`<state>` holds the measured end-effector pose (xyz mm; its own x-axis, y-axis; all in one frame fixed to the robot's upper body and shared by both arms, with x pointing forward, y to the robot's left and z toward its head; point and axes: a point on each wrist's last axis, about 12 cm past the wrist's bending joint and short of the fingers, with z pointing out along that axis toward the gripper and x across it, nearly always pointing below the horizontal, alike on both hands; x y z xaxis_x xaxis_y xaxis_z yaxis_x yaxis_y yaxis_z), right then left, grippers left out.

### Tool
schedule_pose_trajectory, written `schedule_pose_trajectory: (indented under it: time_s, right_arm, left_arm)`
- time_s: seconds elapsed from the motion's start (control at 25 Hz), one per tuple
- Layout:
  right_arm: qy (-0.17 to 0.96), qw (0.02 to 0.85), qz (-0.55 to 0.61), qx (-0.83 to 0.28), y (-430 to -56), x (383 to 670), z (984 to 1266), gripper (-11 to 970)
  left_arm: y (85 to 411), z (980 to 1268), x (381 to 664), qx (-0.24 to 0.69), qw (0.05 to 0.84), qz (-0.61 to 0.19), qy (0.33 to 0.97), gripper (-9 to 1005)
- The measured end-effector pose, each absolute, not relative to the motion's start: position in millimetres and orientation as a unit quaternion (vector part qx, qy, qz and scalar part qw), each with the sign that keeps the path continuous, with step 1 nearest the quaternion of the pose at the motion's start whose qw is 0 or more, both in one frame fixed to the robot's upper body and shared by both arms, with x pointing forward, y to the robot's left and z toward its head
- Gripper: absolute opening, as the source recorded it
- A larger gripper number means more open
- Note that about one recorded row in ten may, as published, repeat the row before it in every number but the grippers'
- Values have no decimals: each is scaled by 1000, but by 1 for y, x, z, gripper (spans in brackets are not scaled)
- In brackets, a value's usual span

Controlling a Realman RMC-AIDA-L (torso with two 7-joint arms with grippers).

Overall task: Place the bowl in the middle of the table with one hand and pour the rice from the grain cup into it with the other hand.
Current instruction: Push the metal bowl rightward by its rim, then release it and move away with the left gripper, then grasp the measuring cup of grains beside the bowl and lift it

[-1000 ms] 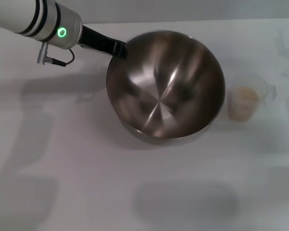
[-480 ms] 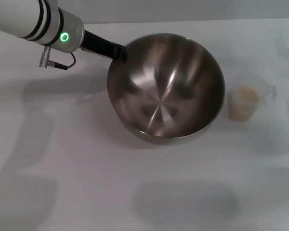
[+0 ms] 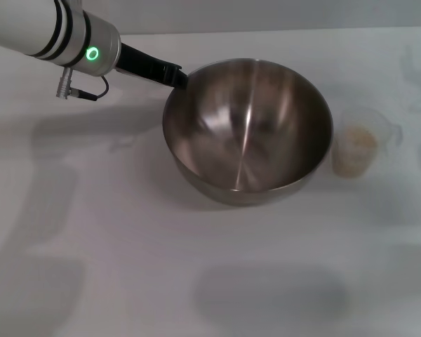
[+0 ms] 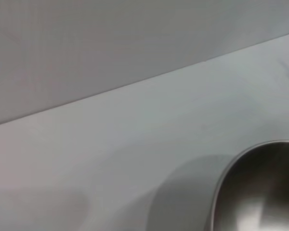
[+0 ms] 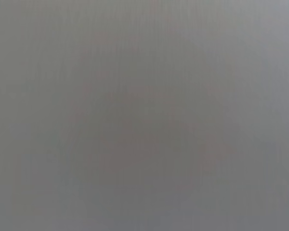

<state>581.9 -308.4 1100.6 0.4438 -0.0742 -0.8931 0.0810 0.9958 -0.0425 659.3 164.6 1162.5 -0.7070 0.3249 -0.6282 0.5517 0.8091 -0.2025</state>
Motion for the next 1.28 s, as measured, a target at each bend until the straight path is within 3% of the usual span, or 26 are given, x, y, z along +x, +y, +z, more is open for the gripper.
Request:
schedule_pose_trajectory:
  time_s: [0.24, 0.56, 0.76, 1.0, 1.16, 1.2, 1.24, 1.28]
  right_arm:
    - [525, 850, -45, 3, -308, 582, 1101, 642]
    - [525, 850, -45, 2, -307, 583, 1102, 643]
    - [524, 850, -48, 1, -308, 583, 1102, 643]
    - [524, 850, -53, 1, -310, 584, 1103, 643]
    - [524, 850, -53, 0, -311, 584, 1103, 643]
    - [524, 850, -54, 0, -311, 584, 1103, 642]
    - [524, 850, -54, 1, -311, 584, 1103, 642]
    - [524, 850, -55, 1, -311, 584, 1103, 642]
  left_arm:
    - [168, 1173, 660, 235, 323, -201, 894, 250]
    - [191, 1210, 656, 216, 471, -197, 833, 239]
    - [229, 1211, 658, 163, 656, -32, 736, 235]
    - [242, 1204, 634, 94, 793, 137, 587, 231]
    - [246, 1196, 622, 47, 832, 132, 537, 231]
    - [249, 1193, 616, 25, 850, 100, 517, 231]
    - [252, 1178, 610, 3, 858, 1, 514, 232]
    - [252, 1175, 610, 3, 857, -14, 515, 232]
